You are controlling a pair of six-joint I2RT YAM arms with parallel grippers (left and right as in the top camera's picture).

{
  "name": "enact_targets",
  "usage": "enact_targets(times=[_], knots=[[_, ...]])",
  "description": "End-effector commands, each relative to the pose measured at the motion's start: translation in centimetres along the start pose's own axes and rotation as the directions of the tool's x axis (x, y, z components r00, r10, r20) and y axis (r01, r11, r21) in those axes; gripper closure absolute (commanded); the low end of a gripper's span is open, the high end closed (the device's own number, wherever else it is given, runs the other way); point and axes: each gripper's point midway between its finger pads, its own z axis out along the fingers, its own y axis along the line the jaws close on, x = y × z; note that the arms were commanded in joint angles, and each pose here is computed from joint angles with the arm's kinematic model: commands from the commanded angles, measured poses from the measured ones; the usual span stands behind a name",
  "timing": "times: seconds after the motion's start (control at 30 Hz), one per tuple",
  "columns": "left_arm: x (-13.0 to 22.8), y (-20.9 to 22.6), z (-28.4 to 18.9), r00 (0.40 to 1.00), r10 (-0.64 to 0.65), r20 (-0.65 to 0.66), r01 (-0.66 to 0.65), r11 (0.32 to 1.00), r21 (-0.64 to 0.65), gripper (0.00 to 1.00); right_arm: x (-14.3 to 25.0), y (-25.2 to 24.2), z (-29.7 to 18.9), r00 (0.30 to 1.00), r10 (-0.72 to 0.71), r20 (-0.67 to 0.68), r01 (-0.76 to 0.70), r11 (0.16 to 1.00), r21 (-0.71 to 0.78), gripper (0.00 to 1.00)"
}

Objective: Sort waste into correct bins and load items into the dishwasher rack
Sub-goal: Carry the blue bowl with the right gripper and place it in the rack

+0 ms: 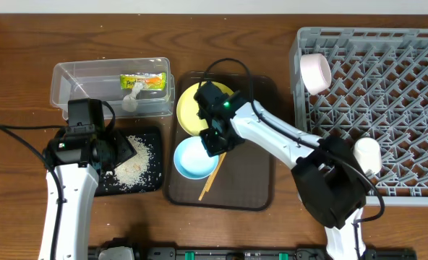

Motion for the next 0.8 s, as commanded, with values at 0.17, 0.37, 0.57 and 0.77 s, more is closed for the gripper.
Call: enact_targets(times=[0.17,0.37,0.57,0.77], knots=[[-0.3,0.2,-0.3,1.0,-0.014,0.015,0.014,1.0,-0.006,0.33,-3.8,-5.2,-12.3,0.947,0.036,0.319,-0.05,0.998,0.034,0.99],[-0.3,0.2,-0.3,1.0,-0.014,0.015,0.014,1.0,-0.006,0.33,-4.4,-15.0,-21.2,0.819,0.123,0.561,-0.304,0.921,0.242,0.99],[-0.3,0.2,-0.3,1.0,-0.014,0.016,0.014,1.0,-0.006,0.33,-2.7,-25.1,-29.6,0.683,0.074,0.727,-0.573,0.67,0.471,0.99],[-0.3,0.2,-0.3,1.0,-0.014,0.016,0.014,1.0,-0.006,0.33,-1.0,-31.5,-35.5,0.605,-0.007,0.796,-0.727,0.401,0.557,0.99]])
